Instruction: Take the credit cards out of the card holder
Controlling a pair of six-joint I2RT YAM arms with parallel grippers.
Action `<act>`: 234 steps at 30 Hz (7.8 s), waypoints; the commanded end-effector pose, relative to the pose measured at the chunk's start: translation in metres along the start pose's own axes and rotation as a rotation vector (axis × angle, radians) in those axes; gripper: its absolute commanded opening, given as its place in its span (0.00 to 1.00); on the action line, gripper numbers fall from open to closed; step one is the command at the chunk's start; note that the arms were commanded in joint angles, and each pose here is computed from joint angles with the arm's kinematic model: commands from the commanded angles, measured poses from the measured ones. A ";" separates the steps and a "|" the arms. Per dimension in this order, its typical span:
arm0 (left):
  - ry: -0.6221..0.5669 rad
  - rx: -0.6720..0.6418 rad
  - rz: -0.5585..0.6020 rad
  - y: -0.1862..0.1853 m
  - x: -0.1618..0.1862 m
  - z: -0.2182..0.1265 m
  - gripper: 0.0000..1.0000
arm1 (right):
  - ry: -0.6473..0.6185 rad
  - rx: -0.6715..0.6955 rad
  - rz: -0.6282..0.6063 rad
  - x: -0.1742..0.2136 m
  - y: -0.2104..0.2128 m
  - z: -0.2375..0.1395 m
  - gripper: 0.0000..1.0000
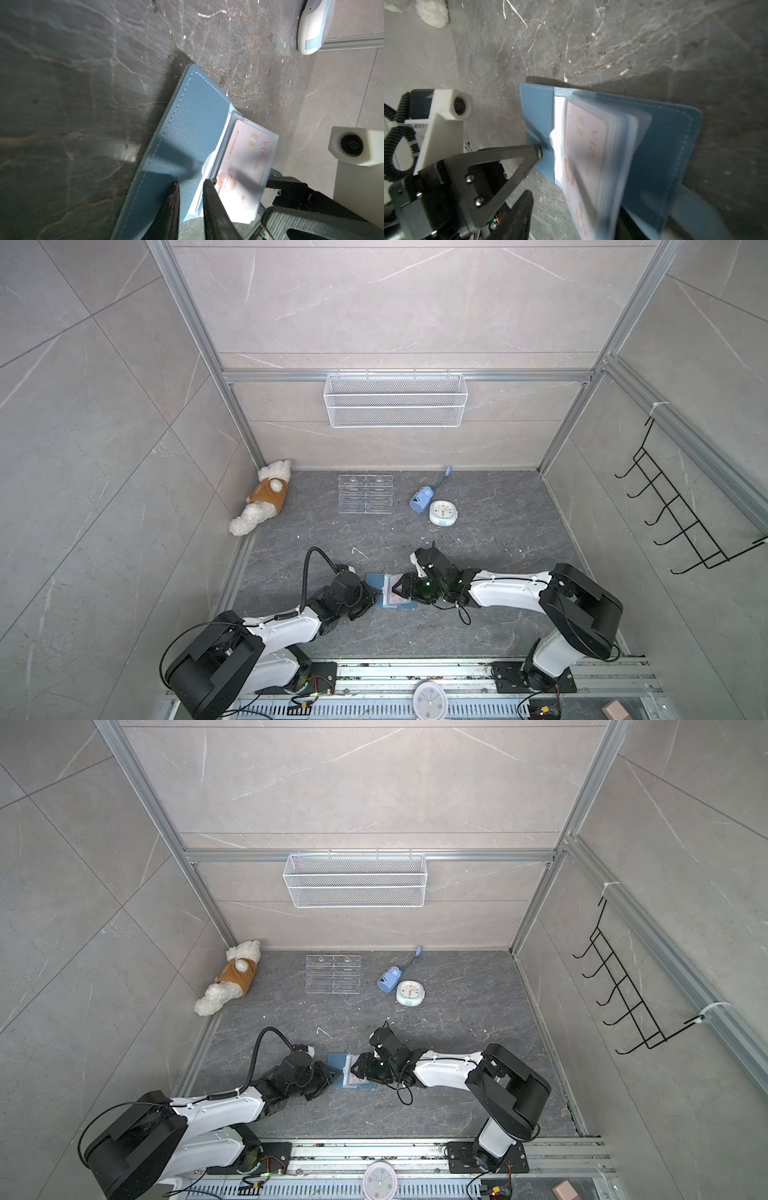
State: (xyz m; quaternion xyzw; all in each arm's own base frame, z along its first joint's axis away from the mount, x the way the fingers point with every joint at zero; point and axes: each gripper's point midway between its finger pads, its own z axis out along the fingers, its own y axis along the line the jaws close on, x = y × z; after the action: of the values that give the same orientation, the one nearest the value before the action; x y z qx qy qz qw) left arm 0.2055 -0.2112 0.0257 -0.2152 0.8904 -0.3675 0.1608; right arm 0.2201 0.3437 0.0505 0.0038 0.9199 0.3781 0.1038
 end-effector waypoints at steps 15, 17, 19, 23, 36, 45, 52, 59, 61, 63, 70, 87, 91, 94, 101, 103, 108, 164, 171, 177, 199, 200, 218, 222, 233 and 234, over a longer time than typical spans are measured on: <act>0.008 -0.013 0.011 0.008 0.006 -0.006 0.24 | 0.019 -0.149 -0.062 -0.012 0.056 0.014 0.57; -0.004 0.006 0.034 -0.001 0.003 -0.010 0.25 | 0.027 -0.146 -0.061 -0.012 0.056 0.018 0.56; -0.020 0.014 0.042 -0.008 0.000 -0.016 0.25 | 0.035 -0.137 -0.060 -0.012 0.055 0.024 0.56; -0.054 -0.006 0.041 -0.008 -0.005 -0.030 0.25 | 0.052 -0.127 -0.050 -0.010 0.051 0.033 0.56; -0.115 0.054 0.048 -0.032 -0.014 -0.068 0.49 | 0.026 -0.035 -0.080 -0.010 0.039 0.018 0.68; -0.092 0.059 0.022 -0.028 -0.011 -0.055 0.55 | 0.006 0.125 -0.098 -0.006 0.005 0.001 0.72; -0.087 0.077 -0.008 -0.017 -0.009 -0.048 0.58 | 0.007 0.170 -0.083 -0.001 -0.014 0.005 0.72; -0.053 0.086 -0.039 -0.008 -0.010 -0.044 0.62 | 0.019 0.219 -0.066 0.003 -0.032 0.010 0.66; -0.050 0.090 -0.040 -0.008 -0.011 -0.043 0.64 | 0.023 0.232 -0.064 0.004 -0.037 0.010 0.67; -0.042 0.090 -0.046 -0.004 -0.011 -0.040 0.67 | 0.027 0.240 -0.061 0.004 -0.040 0.010 0.66; -0.020 0.107 -0.056 0.004 -0.009 -0.033 0.74 | 0.033 0.248 -0.060 0.006 -0.045 0.009 0.67; 0.001 0.135 0.020 0.014 -0.008 -0.017 0.69 | 0.042 0.248 -0.068 0.008 -0.048 0.010 0.66; -0.015 0.214 0.055 -0.002 -0.011 -0.021 0.64 | 0.044 0.249 -0.068 0.007 -0.049 0.010 0.66; -0.018 0.240 0.082 -0.011 -0.012 -0.024 0.56 | 0.045 0.252 -0.067 0.008 -0.050 0.010 0.66; -0.034 0.241 0.095 -0.012 -0.013 -0.029 0.45 | 0.047 0.250 -0.065 0.008 -0.051 0.011 0.66; -0.033 0.243 0.097 -0.012 -0.013 -0.029 0.43 | 0.049 0.251 -0.065 0.008 -0.051 0.011 0.65; -0.031 0.254 0.097 -0.013 -0.012 -0.029 0.34 | 0.052 0.251 -0.064 0.008 -0.052 0.011 0.66; -0.087 0.204 0.121 -0.028 0.028 -0.028 0.00 | 0.072 0.419 -0.208 0.011 -0.007 -0.027 0.99; -0.105 0.205 0.116 -0.025 0.028 -0.031 0.00 | 0.084 0.477 -0.237 0.009 -0.006 -0.020 0.99; -0.101 0.198 0.117 -0.022 0.029 -0.031 0.00 | 0.095 0.467 -0.248 0.010 0.000 -0.010 0.99; -0.111 0.197 0.120 -0.018 0.029 -0.034 0.00 | 0.095 0.579 -0.256 0.010 -0.025 -0.008 1.00; -0.111 0.197 0.120 -0.018 0.029 -0.034 0.00 | 0.095 0.582 -0.254 0.010 -0.026 -0.008 1.00; -0.114 0.198 0.121 -0.018 0.028 -0.035 0.00 | -0.052 0.597 -0.188 -0.015 -0.054 -0.091 1.00; -0.115 0.198 0.121 -0.018 0.028 -0.035 0.00 | -0.039 0.441 -0.234 -0.007 -0.007 -0.073 1.00; -0.109 0.197 0.126 -0.020 0.029 -0.035 0.00 | 0.073 0.423 -0.304 0.001 0.018 -0.007 1.00; -0.110 0.199 0.126 -0.020 0.029 -0.035 0.00 | 0.081 0.428 -0.304 0.001 0.016 -0.002 1.00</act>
State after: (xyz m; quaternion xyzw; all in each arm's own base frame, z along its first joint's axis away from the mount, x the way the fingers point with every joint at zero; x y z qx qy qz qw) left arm 0.1675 -0.2157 0.0526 -0.1596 0.8586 -0.4213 0.2445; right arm 0.2151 0.3426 0.0675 -0.1128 0.9743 0.1491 0.1257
